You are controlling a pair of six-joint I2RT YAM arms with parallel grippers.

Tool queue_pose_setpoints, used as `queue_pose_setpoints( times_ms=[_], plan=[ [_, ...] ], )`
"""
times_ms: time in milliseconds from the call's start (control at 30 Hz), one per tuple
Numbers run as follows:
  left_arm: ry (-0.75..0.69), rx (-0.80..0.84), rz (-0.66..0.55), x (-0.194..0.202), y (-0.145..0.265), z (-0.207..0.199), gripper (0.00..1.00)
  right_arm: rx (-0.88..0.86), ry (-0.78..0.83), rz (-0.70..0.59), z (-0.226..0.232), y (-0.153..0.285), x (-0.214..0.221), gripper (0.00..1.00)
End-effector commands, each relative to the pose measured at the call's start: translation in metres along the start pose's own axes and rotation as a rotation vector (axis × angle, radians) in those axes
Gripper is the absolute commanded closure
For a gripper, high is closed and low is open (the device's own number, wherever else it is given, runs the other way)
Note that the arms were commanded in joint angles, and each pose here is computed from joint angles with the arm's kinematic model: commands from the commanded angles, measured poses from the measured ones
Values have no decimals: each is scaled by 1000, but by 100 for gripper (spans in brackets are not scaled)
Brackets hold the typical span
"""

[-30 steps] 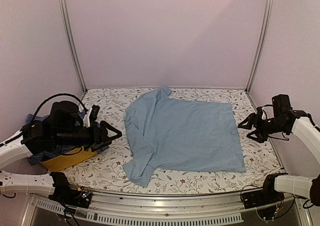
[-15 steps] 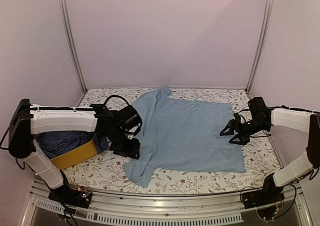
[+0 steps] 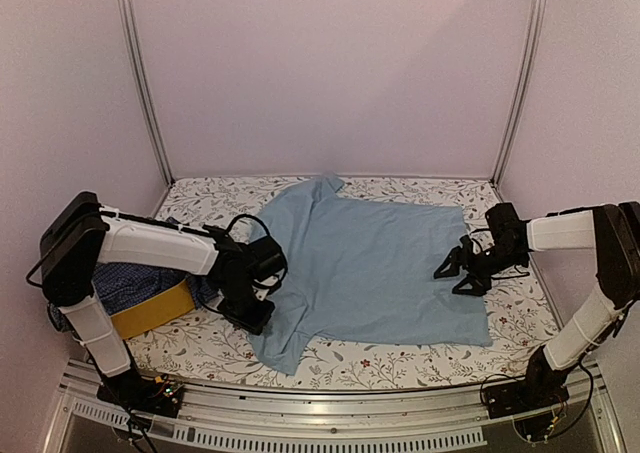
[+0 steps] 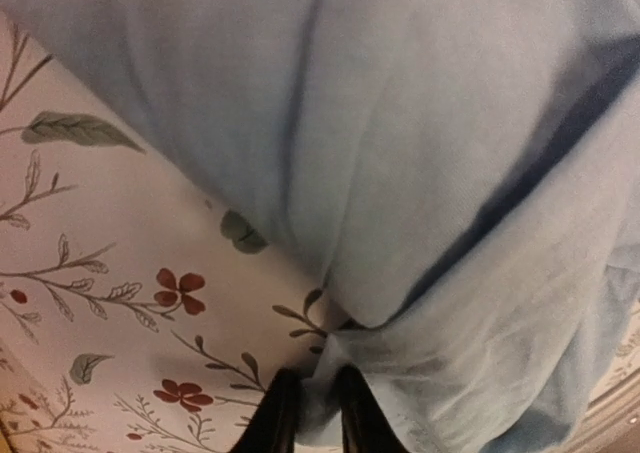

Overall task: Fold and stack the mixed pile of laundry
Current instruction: Adjust the flattened T-shirt at the center of the board.

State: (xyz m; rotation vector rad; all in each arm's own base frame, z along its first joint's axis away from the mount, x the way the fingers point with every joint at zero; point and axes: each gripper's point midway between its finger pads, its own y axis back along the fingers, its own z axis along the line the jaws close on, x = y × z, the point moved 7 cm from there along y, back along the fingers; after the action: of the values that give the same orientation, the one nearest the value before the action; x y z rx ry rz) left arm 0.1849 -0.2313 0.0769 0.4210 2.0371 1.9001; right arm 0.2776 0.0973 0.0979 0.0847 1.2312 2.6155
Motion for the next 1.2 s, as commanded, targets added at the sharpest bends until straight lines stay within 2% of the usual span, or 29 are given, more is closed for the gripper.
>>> queue_pose_setpoints(
  times_ms=[0,33,233,367,433,500,667,833,1000,1167],
  plan=[
    [46,5,77,12,-14,3,93,50,-50,11,-15,-11,2,25],
    [78,12,95,19,-12,4,100,64,-70,13,-19,-13,2,24],
    [335,143,173,76,14,5,100,110,-167,-16,-33,-10,4,23],
    [443,85,235,112,16,16,100,133,-189,-18,-40,-10,5,23],
    [466,73,242,122,17,18,100,141,-188,-18,-41,-10,5,23],
    [466,107,242,125,20,16,96,144,-184,-22,-40,-9,4,23],
    [377,158,239,119,31,2,85,116,-126,-31,-24,2,-7,23],
    [328,-10,130,96,65,12,79,105,-30,-89,2,31,-17,23],
    [311,3,-78,23,100,16,62,79,3,-104,12,45,-10,23],
    [341,119,-264,-66,111,36,61,44,-26,-67,6,30,2,24]
  ],
)
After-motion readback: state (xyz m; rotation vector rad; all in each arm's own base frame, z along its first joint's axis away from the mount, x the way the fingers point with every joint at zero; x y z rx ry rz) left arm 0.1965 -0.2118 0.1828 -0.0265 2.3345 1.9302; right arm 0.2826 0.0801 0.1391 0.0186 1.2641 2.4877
